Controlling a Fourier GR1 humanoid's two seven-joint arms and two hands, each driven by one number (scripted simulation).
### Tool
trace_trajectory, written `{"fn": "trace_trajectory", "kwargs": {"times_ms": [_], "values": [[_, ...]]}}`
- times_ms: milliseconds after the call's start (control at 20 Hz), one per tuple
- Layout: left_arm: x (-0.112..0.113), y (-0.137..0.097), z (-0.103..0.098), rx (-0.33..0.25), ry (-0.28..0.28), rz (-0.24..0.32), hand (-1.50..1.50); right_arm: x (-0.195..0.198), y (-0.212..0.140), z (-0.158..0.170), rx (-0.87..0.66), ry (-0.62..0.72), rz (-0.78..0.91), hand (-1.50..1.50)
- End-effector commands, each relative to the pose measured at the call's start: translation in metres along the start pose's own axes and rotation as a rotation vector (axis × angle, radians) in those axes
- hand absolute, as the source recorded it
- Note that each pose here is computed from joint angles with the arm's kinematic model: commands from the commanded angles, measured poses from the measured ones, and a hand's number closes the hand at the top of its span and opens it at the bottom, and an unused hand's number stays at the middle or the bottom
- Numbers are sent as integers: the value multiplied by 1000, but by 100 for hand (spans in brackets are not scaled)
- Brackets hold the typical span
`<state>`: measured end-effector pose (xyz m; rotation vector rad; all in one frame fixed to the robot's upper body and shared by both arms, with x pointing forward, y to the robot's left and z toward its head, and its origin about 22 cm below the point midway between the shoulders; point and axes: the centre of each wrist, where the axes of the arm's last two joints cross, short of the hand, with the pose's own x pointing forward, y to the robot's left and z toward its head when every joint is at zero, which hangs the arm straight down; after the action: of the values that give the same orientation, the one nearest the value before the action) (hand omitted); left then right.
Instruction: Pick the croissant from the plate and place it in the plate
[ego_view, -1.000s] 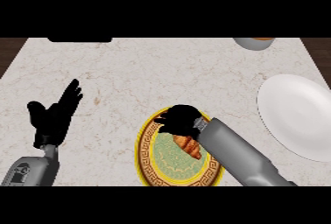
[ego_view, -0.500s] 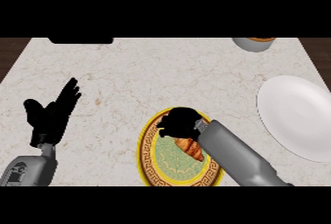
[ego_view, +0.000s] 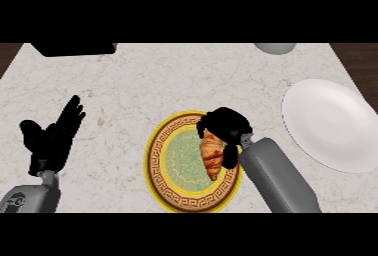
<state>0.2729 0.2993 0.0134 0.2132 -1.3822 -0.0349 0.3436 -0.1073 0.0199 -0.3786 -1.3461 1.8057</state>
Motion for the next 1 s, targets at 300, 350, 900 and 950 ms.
{"fn": "trace_trajectory", "kwargs": {"times_ms": [300, 350, 900, 950], "values": [[3, 14, 0, 3, 1, -5, 0, -13, -48, 56, -797, 536, -230, 150], [-2, 5, 2, 2, 22, -4, 0, -8, -51, 66, -863, 560, -187, 150], [9, -17, 3, -49, -26, 1, 0, -22, -59, 134, -1127, 886, -291, 150], [9, 7, -11, -43, -18, -3, 0, -28, -44, 147, -1125, 890, -329, 150]]}}
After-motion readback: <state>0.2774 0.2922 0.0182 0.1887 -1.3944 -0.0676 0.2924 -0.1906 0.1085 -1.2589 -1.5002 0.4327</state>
